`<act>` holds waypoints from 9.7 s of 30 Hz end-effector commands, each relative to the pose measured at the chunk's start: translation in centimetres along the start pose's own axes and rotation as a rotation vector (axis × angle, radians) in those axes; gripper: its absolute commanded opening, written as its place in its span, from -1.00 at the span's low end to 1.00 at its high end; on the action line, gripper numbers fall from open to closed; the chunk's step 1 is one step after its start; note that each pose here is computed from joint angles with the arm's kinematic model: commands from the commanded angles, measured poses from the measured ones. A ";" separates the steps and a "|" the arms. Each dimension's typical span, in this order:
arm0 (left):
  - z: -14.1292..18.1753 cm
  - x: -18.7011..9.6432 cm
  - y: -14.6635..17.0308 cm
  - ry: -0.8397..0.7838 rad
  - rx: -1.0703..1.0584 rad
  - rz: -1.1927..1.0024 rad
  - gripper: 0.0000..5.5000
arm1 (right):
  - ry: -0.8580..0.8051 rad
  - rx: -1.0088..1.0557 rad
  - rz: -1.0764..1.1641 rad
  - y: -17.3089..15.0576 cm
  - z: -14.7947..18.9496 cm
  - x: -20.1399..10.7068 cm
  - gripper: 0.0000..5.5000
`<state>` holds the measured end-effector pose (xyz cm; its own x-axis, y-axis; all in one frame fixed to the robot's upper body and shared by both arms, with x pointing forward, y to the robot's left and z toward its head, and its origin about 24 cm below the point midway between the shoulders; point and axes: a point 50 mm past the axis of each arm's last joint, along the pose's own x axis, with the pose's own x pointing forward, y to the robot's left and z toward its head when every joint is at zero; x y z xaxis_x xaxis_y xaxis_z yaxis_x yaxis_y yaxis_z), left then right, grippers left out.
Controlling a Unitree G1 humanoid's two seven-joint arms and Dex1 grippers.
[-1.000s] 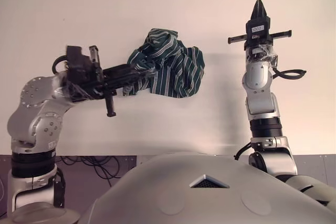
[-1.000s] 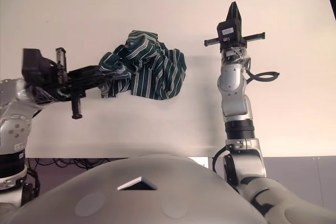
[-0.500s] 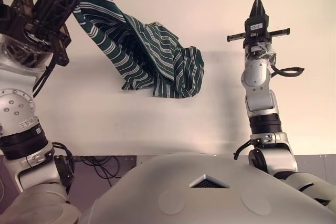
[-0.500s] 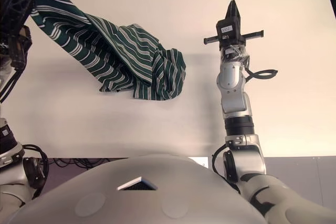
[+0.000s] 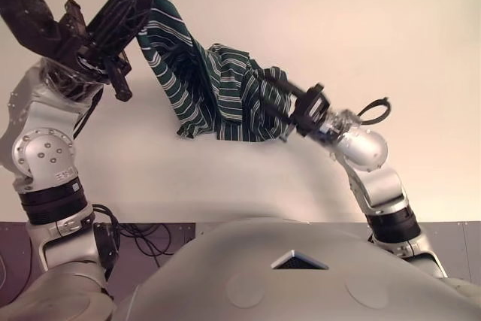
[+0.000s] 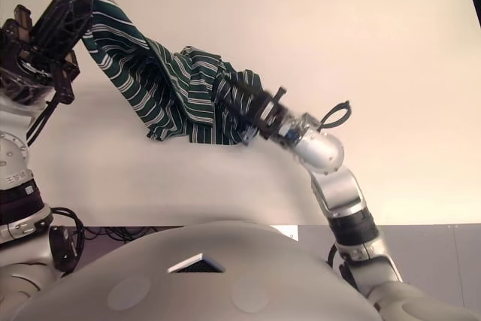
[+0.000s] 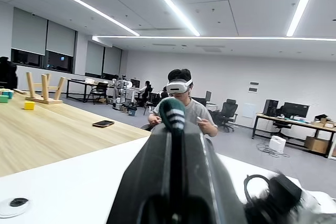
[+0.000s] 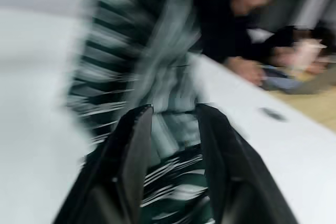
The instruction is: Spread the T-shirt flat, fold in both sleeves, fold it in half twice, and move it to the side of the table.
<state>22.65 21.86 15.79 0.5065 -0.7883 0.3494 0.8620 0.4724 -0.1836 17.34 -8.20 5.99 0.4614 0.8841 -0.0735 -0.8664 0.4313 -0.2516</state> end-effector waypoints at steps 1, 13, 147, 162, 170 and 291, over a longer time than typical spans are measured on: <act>0.2 0.5 -0.2 0.001 0.020 -0.024 -1.00 | 0.064 -0.047 0.066 1.4 -0.7 -0.1 -0.21; 0.4 1.1 -0.4 -0.030 0.017 -0.046 -1.00 | 0.111 -0.155 -0.022 1.0 -3.1 3.2 -0.05; -1.1 -3.0 -5.4 0.449 0.144 -0.364 -0.67 | 0.013 0.238 0.239 -7.6 5.6 -10.6 -0.74; -8.8 -3.8 3.9 0.969 0.712 0.158 -0.99 | 0.350 0.305 -0.341 -12.0 -7.0 0.7 -1.00; -10.5 -4.7 5.6 1.061 0.671 0.213 -0.99 | 0.351 0.517 -0.569 -12.3 -9.9 0.1 -1.00; -19.8 3.2 5.3 1.074 0.323 -0.082 -0.99 | 0.476 -0.007 0.352 -2.4 -0.4 -11.1 -1.00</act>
<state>31.20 12.12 1.18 0.3979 -0.7575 -0.5175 0.9174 0.3329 0.2181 14.81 -19.70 7.07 0.1980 0.7802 -0.5933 -0.9794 0.1325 -0.1526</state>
